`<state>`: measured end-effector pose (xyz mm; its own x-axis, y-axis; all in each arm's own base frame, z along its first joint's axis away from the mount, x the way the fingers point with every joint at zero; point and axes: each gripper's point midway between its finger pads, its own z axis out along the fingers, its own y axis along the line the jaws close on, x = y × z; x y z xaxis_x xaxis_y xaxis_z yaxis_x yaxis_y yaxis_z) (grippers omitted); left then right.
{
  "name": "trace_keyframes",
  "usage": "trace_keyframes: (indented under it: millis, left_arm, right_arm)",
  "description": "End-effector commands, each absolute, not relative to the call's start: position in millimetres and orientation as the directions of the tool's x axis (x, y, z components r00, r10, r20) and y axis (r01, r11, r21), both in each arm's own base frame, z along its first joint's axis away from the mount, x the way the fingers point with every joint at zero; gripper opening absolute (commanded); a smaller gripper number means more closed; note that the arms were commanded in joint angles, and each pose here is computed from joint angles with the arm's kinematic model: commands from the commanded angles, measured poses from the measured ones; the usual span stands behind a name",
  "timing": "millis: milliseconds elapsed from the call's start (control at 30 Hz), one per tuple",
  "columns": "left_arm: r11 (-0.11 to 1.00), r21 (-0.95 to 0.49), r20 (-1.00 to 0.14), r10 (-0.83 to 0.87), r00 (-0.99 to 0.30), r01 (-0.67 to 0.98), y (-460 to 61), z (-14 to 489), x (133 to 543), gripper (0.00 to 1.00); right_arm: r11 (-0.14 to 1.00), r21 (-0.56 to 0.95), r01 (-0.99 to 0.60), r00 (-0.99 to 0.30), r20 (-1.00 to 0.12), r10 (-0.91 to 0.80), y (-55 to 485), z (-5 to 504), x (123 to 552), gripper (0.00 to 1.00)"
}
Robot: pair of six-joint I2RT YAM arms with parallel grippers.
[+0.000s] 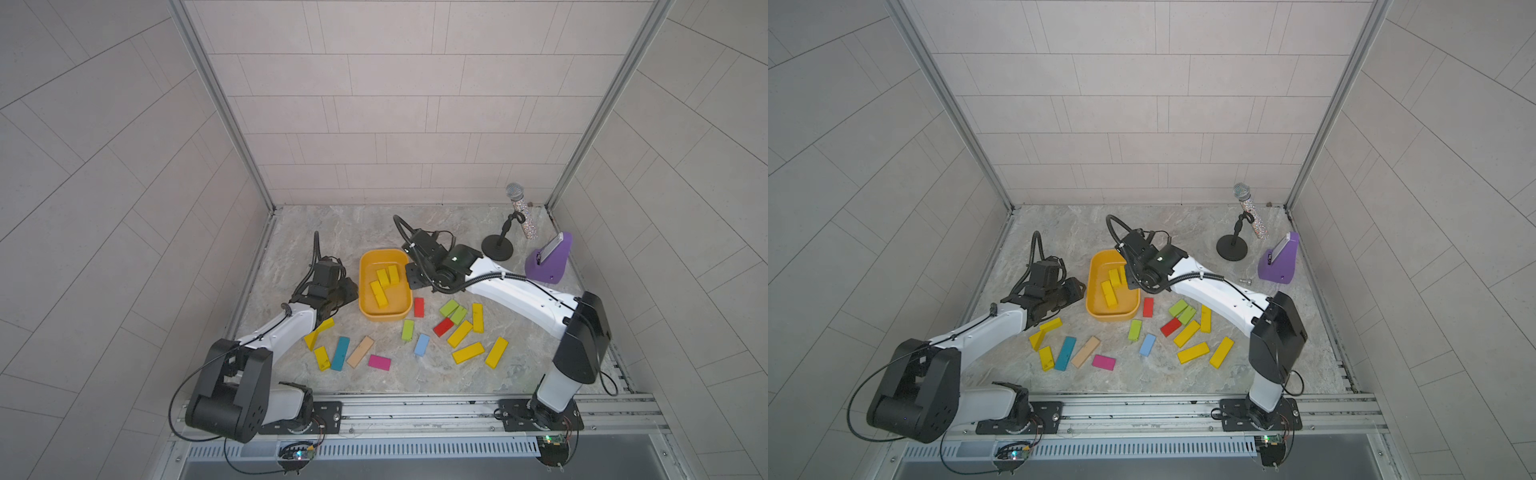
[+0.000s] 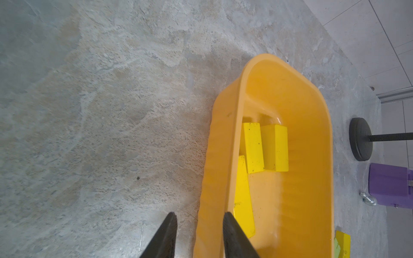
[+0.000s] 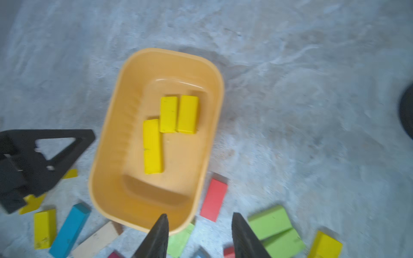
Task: Pick out the yellow building blocks
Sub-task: Pick up the building block from the center of the board.
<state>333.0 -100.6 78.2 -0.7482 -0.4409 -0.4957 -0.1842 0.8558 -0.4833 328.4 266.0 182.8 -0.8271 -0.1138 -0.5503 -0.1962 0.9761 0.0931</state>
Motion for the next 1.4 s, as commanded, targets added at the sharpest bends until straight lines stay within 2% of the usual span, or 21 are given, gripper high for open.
trace_keyframes:
  millis: [0,133,267,433,567,967,1367]
  left_arm:
    - [0.860,-0.475,-0.548,-0.456,-0.701,-0.188,-93,92,340,0.40]
    - [0.863,-0.465,-0.562,-0.461,-0.687,-0.199,-88,94,340,0.40]
    - [0.862,-0.464,-0.555,-0.463,-0.691,-0.205,-88,91,340,0.41]
    - [0.861,-0.464,-0.547,-0.462,-0.698,-0.205,-90,88,340,0.42]
    - [0.862,-0.464,-0.548,-0.462,-0.698,-0.206,-89,89,340,0.42]
    - [0.864,-0.459,-0.551,-0.460,-0.696,-0.207,-88,89,340,0.43]
    - [0.864,-0.457,-0.553,-0.460,-0.694,-0.209,-87,89,339,0.43]
  right_arm:
    - [0.998,0.009,-0.056,-0.852,-0.522,-0.043,203,165,316,0.48]
    - [0.999,-0.042,0.030,-0.887,-0.461,0.007,143,143,295,0.49]
    - [0.995,-0.057,0.084,-0.922,-0.383,0.056,107,113,273,0.50]
    - [0.990,-0.063,0.123,-0.960,-0.261,0.103,88,75,251,0.51]
    - [0.991,-0.039,0.128,-0.972,-0.203,0.117,90,53,244,0.52]
    - [0.988,0.005,0.155,-0.968,-0.201,0.153,97,34,262,0.55]
    - [0.986,-0.003,0.166,-0.970,-0.183,0.163,95,19,272,0.42]
